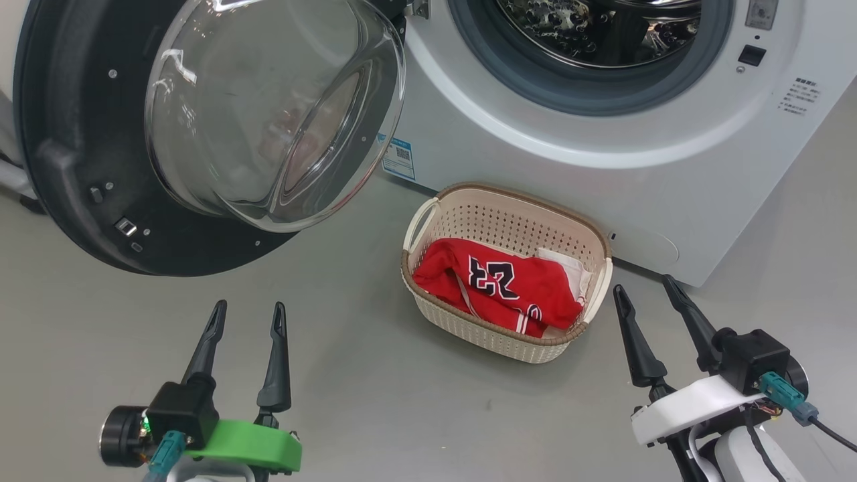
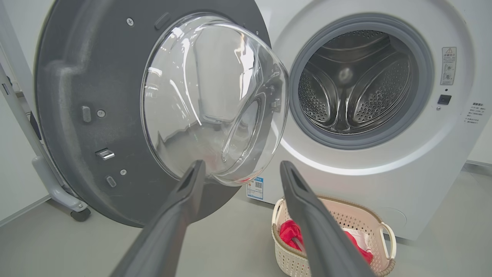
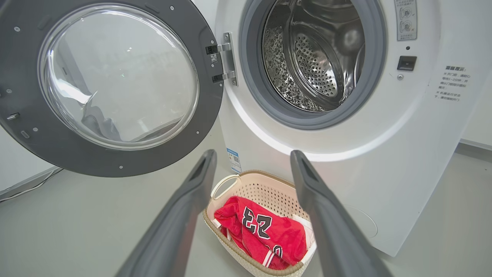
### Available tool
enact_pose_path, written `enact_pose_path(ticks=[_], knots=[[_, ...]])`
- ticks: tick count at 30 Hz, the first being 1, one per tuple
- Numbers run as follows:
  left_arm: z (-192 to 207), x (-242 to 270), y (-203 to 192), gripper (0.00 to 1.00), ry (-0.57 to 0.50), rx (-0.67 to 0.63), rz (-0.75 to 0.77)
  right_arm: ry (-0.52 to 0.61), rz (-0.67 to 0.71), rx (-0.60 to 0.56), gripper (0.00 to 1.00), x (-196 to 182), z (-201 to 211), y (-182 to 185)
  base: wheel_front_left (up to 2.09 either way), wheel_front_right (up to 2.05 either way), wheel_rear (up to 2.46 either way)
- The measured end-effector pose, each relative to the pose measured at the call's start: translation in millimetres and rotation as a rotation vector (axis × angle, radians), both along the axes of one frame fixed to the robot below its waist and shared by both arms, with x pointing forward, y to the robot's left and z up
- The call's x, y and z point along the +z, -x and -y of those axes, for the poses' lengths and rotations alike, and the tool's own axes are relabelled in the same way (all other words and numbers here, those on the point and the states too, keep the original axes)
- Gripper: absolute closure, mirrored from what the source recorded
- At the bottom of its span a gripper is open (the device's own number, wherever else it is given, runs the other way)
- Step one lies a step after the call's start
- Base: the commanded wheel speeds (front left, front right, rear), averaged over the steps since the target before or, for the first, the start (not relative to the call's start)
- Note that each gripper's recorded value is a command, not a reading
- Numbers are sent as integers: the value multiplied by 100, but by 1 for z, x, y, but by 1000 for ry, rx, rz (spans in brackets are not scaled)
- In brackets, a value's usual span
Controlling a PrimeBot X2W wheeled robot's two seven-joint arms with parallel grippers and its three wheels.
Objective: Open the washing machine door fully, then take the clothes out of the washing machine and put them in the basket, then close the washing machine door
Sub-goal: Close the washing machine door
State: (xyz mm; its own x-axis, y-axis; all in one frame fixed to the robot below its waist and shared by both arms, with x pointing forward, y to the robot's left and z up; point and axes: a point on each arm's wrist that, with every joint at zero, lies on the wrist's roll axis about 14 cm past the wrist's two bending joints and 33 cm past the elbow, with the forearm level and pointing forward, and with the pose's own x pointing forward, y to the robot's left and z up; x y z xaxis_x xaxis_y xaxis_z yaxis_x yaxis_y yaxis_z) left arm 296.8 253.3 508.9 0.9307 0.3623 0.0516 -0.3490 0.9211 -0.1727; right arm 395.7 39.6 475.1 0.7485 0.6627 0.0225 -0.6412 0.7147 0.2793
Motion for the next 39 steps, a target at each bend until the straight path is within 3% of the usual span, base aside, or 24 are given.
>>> enact_pose_path(ticks=[17,18,19,20,33,39], knots=[[-1,1,1,0,7,6,6,2,1,3,0,0,0,0,0,0,0],[-1,1,1,11,7,6,6,2,1,3,0,0,0,0,0,0,0],[-1,1,1,58,7,5,6,2,0,2,0,-1,0,0,0,0,0],[-1,1,0,98,7,5,5,2,-1,2,0,-1,0,0,0,0,0],[-8,5,-7,100,-40,19,-3,28,-30,21,0,-20,2,-5,0,0,0],[-33,34,-16,100,-194,40,28,48,-49,31,0,-35,6,-12,0,0,0]])
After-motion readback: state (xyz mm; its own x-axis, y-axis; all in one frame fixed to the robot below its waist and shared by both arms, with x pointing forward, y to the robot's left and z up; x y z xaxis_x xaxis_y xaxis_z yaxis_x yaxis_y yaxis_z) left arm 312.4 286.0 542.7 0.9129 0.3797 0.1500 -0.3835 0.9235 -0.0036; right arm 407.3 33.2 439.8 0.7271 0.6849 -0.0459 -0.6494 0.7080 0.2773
